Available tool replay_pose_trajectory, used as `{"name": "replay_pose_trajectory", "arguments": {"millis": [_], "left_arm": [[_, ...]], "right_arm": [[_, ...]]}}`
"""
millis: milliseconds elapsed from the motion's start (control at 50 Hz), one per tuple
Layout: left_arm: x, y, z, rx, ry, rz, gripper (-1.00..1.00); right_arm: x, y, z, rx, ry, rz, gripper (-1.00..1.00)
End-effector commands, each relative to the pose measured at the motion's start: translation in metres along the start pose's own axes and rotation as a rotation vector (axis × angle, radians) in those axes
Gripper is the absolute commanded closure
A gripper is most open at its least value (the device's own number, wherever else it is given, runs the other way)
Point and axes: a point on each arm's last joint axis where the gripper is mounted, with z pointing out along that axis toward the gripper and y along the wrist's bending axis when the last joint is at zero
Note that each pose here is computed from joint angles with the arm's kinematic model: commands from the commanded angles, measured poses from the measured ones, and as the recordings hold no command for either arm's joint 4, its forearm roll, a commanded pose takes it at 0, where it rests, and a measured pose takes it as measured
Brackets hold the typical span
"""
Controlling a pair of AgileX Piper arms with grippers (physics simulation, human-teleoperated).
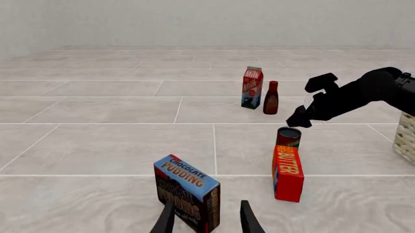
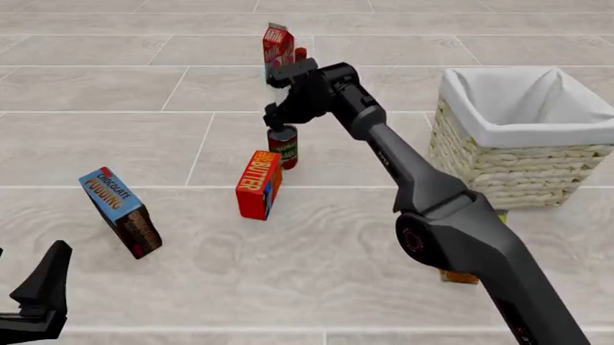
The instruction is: Pick the tomato sauce and place it in the basket.
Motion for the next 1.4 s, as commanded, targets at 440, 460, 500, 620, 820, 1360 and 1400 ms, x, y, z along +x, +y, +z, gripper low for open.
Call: {"name": "replay_pose_trajectory", "arguments": {"millis": [440, 460, 500, 620, 820, 1360, 1400], "left_arm": [[0.0, 0.0, 0.0, 0.0, 0.0, 0.0, -1.0], [0.0, 0.0, 0.0, 0.0, 0.0, 0.0, -1.0], [0.0, 0.0, 0.0, 0.0, 0.0, 0.0, -1.0], [0.0, 0.0, 0.0, 0.0, 0.0, 0.0, -1.0], [0.0, 0.0, 0.0, 0.0, 0.0, 0.0, -1.0], [0.0, 0.0, 0.0, 0.0, 0.0, 0.0, -1.0], [0.0, 0.0, 0.0, 0.0, 0.0, 0.0, -1.0]], "right_arm": [[0.01, 0.002, 0.013, -0.004, 0.027, 0.001, -1.0], [0.011, 0.002, 0.013, -0.003, 0.027, 0.0, -1.0], [0.011, 0.002, 0.014, -0.004, 0.028, 0.002, -1.0], [0.012, 0.003, 0.016, -0.005, 0.03, 0.0, -1.0], [0.016, 0.001, 0.02, -0.002, 0.034, 0.006, -1.0], [0.022, 0.003, 0.028, -0.004, 0.046, 0.003, -1.0], [0.022, 0.002, 0.029, -0.003, 0.046, 0.009, -1.0]]}}
